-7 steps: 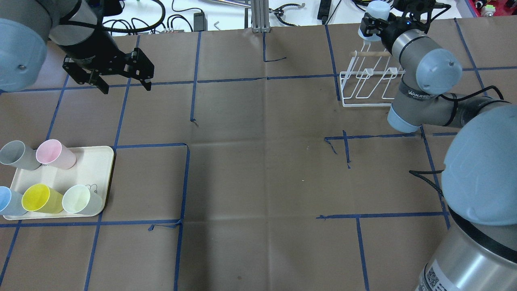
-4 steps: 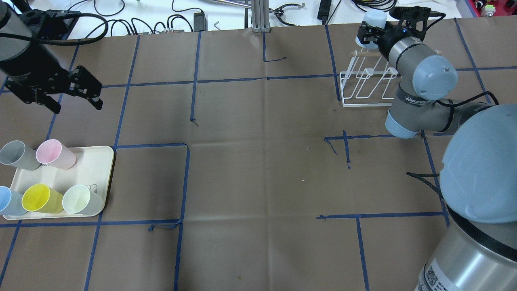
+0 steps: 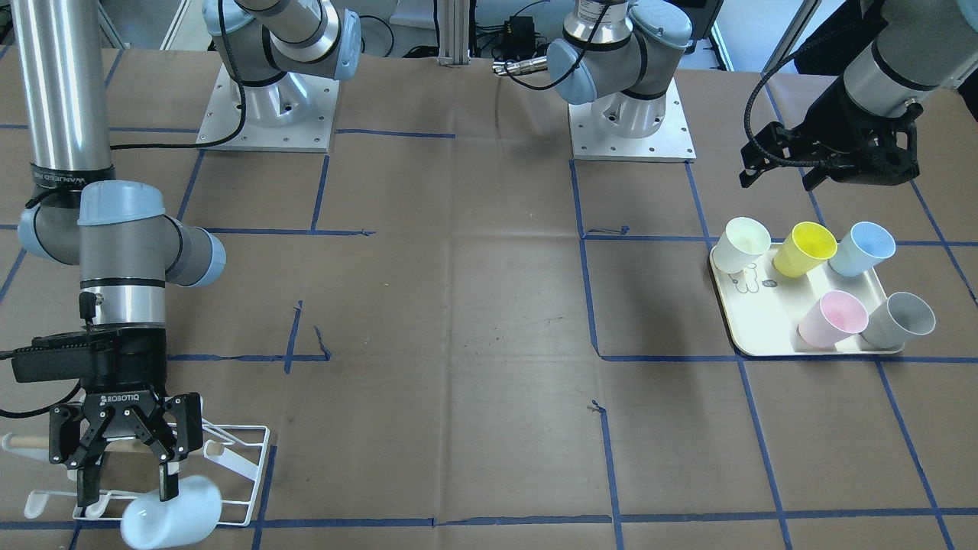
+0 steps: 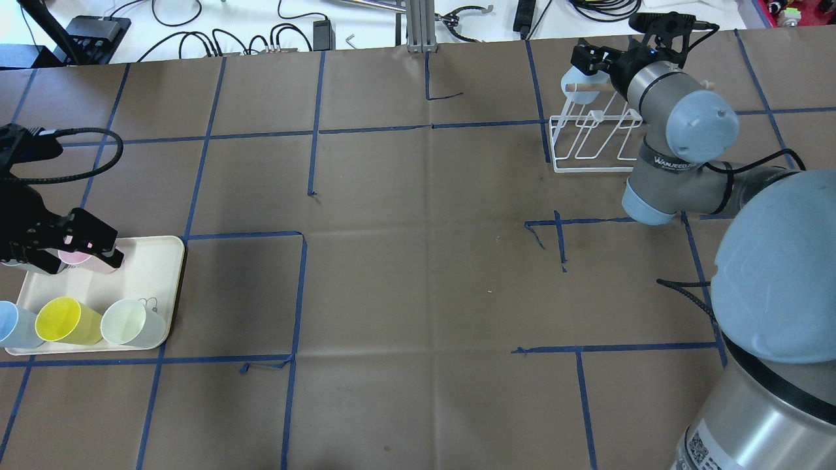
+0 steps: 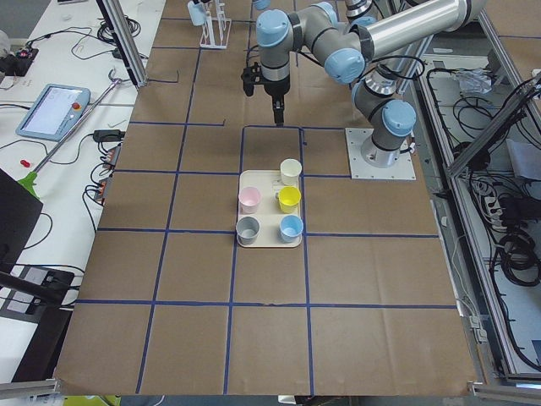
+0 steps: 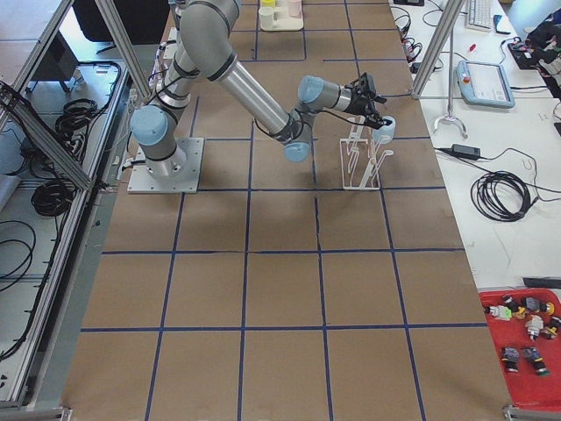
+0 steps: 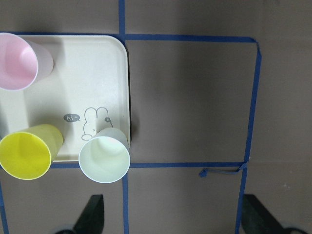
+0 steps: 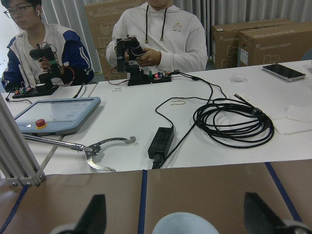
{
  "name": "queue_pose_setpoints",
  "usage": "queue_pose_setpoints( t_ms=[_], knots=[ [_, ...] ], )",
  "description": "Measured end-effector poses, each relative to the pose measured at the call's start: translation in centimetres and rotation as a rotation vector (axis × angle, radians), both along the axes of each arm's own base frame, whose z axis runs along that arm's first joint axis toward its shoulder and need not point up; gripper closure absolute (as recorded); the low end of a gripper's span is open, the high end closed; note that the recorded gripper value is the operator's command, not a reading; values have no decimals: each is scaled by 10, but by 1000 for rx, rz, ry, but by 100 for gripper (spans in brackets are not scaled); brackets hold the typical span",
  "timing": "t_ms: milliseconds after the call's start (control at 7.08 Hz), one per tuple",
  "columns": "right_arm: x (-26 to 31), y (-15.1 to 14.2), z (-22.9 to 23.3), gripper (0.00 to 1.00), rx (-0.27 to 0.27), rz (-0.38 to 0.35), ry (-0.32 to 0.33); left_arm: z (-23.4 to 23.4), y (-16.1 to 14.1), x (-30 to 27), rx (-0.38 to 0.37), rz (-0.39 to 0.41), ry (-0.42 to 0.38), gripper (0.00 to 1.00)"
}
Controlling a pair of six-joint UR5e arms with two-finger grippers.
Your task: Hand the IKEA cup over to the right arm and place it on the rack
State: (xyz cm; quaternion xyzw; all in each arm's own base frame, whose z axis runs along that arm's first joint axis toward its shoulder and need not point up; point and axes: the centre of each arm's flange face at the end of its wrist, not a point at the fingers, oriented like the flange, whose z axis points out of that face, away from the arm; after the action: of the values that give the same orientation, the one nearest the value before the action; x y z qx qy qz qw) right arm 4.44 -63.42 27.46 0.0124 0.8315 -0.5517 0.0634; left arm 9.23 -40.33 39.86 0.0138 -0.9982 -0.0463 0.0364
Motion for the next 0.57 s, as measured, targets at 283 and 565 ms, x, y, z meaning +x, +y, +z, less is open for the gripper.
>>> queue_pose_setpoints(
  t_ms=[283, 565],
  knots=[
    [2, 1, 9, 0, -11, 2, 0, -21, 9, 9, -14, -1, -6, 1],
    [17, 10, 41, 0, -50, 24, -1, -49, 3, 15, -26, -1, -15, 1]
  ],
)
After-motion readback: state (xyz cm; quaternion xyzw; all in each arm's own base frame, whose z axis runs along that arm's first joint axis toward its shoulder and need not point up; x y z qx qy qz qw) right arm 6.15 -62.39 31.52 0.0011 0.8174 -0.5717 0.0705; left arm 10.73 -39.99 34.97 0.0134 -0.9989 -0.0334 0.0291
